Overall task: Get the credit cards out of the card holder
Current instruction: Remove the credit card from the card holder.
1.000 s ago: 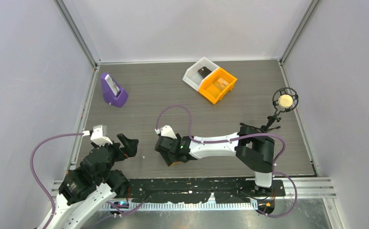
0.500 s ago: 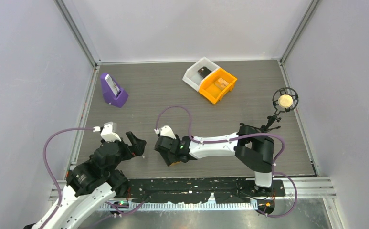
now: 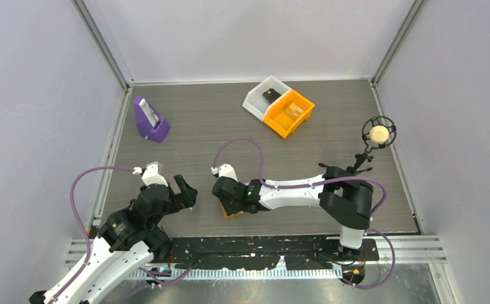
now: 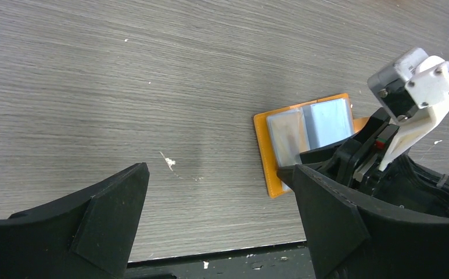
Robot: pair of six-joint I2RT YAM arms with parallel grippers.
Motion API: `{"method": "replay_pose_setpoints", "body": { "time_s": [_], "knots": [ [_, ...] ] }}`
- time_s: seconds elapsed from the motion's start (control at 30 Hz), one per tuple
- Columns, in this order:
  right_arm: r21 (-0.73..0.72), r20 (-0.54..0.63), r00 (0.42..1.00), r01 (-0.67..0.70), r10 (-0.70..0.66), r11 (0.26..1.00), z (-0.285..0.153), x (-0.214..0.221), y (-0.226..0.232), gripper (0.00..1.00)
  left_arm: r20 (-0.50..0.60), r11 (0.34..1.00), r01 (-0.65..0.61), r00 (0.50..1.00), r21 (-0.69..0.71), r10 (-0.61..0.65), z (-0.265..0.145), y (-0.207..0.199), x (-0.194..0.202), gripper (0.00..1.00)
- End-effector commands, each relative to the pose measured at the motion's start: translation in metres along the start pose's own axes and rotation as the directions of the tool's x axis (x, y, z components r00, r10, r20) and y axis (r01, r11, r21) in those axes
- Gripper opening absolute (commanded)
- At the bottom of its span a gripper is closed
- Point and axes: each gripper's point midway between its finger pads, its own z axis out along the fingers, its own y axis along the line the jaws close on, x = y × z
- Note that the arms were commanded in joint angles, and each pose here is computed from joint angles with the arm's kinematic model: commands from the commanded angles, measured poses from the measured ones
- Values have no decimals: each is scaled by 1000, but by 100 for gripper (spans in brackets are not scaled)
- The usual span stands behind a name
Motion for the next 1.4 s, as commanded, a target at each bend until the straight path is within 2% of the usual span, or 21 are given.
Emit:
{"method": "replay_pose_setpoints", "body": {
  "time_s": [0.0, 0.33, 0.53, 0.73, 0.83, 1.07, 1.37],
  "knots": [
    [-99, 19, 996, -79, 82, 992, -8, -12, 6, 34, -1, 999, 31, 1000, -10, -31, 3, -1, 0, 99],
    [-308, 40, 973, -205, 228, 929, -20, -31, 10, 30, -61, 998, 53, 997, 22, -52, 11, -12, 12, 97],
    [-443, 39, 952, -257, 305, 859, -27, -40, 16, 30, -117, 995, 75, 991, 65, -67, 23, -28, 23, 85],
    [-501, 39, 943, -268, 331, 823, -36, -43, 14, 30, -160, 996, 68, 985, 58, -57, 39, -38, 31, 75],
    [-515, 31, 937, -282, 347, 809, -36, -39, 10, 30, -188, 998, 51, 981, 34, -43, 47, -40, 34, 65],
    [-561, 13, 926, -307, 378, 769, -38, -38, 11, 30, -266, 1000, 22, 964, 16, -17, 67, -54, 44, 52],
    [-588, 10, 918, -316, 397, 745, -42, -38, 6, 31, -297, 1000, 3, 955, 12, 1, 80, -64, 46, 44]
  ]
}}
